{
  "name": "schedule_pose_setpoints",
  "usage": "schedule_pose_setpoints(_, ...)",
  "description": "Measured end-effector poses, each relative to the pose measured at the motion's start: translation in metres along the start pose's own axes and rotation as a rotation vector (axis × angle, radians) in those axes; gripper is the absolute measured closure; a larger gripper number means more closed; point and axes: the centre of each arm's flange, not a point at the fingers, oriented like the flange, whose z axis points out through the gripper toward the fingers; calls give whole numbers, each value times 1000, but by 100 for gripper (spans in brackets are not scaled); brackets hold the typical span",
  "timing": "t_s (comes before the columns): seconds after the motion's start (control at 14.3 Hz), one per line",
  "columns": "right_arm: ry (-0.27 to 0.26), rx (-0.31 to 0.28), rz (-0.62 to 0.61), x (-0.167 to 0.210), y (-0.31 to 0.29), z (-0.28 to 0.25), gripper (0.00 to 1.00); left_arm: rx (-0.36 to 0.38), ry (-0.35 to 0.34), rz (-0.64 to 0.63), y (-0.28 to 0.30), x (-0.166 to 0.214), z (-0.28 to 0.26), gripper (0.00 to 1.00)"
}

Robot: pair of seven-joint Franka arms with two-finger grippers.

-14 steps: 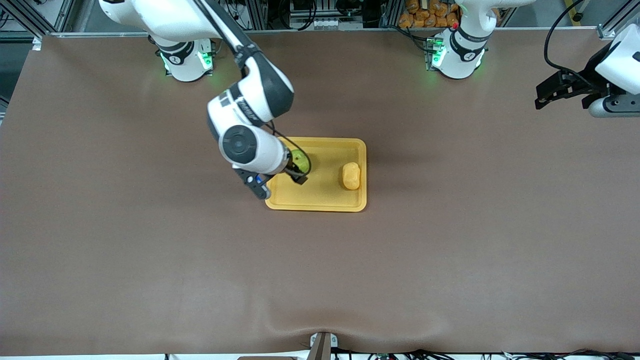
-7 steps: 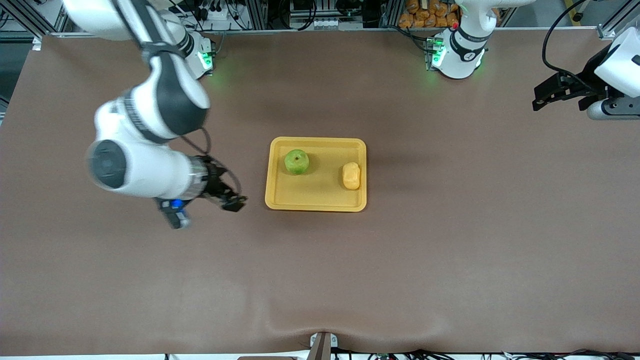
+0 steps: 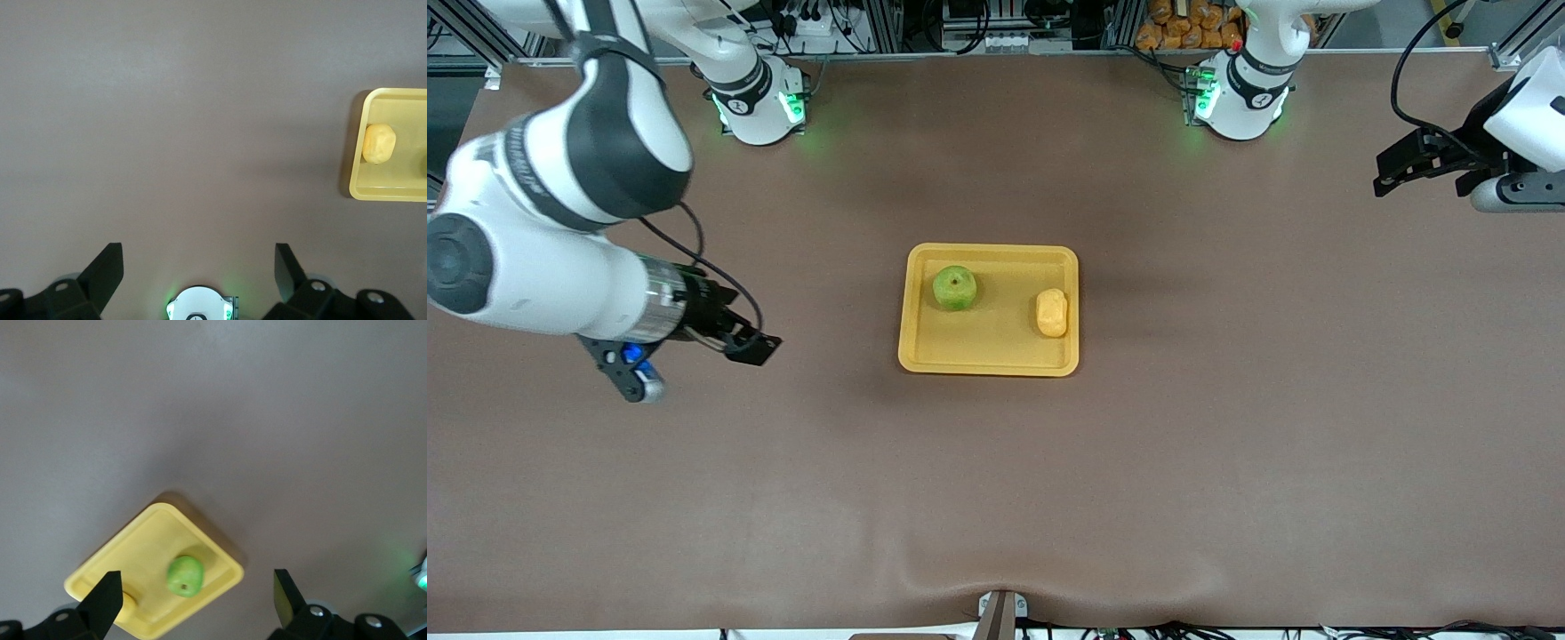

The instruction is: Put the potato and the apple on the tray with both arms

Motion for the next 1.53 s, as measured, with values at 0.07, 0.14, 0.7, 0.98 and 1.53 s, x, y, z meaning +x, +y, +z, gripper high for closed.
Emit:
schedule_pose_setpoints(0.07,1,0,-34,7,13,-11,0,0,0,1,1,0,0,0)
schedule_pose_setpoints(0.14,14,-11,-69,11,25,-21,0,0,0,1,1,0,0,0)
schedule_pose_setpoints(0.7,111,-131,-445,2,105,-90,0,-1,-1,-26,7,-1,0,0)
schedule_pose_setpoints(0.98,119,-133,-552,14,161,-112,0,0,-6,-22,9,-1,2,0)
schedule_pose_setpoints(1.53,186,-142,-737,11,218,-122,0,0,-6,-21,10,-1,2,0)
